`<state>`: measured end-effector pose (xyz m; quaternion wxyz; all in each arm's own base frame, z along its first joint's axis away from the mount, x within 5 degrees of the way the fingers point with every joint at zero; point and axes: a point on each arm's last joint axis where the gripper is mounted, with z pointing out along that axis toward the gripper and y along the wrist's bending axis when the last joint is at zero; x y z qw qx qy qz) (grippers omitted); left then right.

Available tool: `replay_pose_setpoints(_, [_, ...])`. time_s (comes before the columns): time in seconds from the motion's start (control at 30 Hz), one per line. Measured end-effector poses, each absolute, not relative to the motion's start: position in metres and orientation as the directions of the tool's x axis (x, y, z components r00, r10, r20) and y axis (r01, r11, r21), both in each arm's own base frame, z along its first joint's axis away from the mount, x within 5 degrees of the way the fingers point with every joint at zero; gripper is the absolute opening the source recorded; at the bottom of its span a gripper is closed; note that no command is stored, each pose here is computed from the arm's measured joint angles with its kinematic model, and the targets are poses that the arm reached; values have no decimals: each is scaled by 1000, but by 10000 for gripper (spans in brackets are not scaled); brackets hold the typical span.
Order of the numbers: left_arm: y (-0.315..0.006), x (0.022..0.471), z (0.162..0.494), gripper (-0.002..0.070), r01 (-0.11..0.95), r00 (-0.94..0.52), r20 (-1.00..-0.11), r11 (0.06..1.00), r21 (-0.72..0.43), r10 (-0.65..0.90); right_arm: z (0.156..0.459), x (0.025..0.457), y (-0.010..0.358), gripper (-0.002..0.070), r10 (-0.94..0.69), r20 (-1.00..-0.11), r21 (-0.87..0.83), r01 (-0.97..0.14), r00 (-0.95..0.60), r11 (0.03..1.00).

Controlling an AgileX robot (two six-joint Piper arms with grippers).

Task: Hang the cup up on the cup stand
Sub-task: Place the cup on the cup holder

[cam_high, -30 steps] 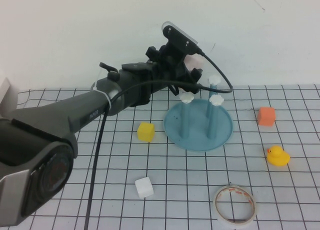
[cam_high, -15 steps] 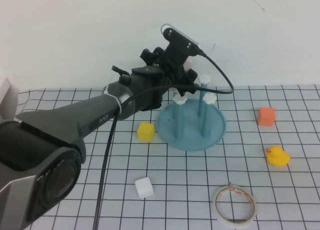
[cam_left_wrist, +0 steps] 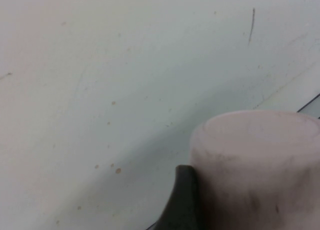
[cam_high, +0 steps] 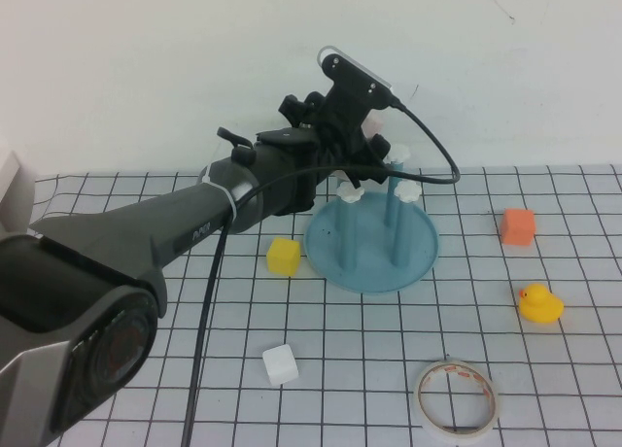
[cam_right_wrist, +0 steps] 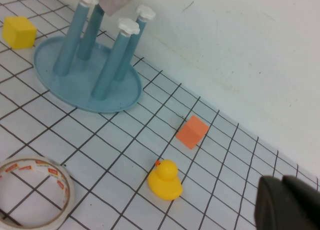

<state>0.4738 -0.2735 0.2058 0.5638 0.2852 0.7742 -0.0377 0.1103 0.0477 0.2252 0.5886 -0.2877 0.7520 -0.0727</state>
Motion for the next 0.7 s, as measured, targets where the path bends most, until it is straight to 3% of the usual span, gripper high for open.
replay_pose_setpoints(0.23, [-272, 474, 206, 552, 466, -211, -892, 843, 267, 399, 225, 110, 48, 0, -519, -843, -449, -347, -140, 823])
replay_pose_setpoints(0.43, [-268, 476, 205, 552, 400, -274, -911, 898, 185, 309, 225, 110, 48, 0, -520, -843, -451, -347, -139, 822])
replay_pose_setpoints(0.6, [-266, 476, 204, 659, 367, -302, -917, 920, 139, 259, 225, 110, 48, 0, -520, -843, -451, -347, -139, 822])
replay_pose_setpoints(0.7, [-265, 477, 204, 683, 362, -303, -917, 922, 142, 260, 225, 110, 48, 0, -520, -843, -451, -347, -139, 822])
